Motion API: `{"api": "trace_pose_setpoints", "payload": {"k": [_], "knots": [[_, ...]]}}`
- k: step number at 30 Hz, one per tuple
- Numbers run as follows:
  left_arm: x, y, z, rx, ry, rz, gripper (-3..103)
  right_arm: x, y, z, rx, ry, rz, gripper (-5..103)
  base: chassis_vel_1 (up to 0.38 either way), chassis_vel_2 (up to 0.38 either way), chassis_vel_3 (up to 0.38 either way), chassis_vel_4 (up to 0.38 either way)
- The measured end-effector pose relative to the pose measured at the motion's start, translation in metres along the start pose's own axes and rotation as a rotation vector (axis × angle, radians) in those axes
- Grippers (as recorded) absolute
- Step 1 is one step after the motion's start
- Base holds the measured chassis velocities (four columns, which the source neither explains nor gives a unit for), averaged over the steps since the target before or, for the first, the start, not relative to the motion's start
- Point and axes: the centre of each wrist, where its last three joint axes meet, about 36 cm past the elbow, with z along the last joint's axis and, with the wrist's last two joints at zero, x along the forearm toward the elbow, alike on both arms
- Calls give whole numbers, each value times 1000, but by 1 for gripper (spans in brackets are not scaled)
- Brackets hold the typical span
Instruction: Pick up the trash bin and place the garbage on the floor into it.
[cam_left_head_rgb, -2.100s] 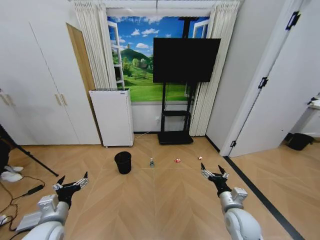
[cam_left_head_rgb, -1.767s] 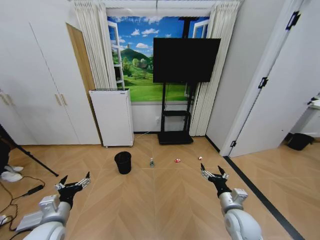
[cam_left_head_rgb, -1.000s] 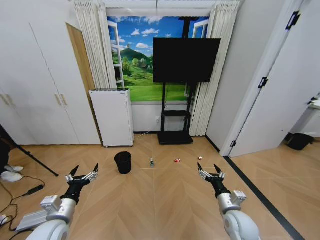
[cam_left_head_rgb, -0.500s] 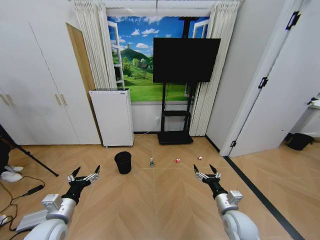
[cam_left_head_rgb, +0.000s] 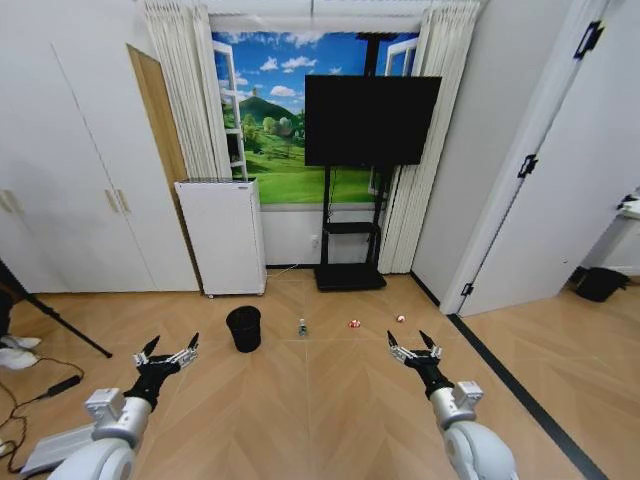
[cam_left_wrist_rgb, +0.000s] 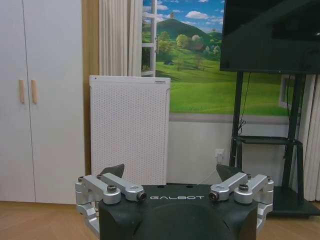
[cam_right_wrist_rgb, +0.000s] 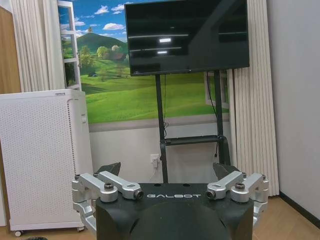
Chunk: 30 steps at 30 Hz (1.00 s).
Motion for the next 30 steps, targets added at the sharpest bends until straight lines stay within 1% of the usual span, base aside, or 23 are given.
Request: {"api": "trace_pose_setpoints", "payload": {"k": [9,16,30], "knots": [[-1,-1,-1,-4,-1,5,100,2,0,2,-2,-1,-8,100,-168,179,177,-183],[-3,1,2,-2,6,1,100,1,7,5,3,9,-36,100,-128,129,130,-143],[-4,2,5,-1,11,-2,100,-3,9,8,15,20,-66,100,-168,168,176,-165]]}}
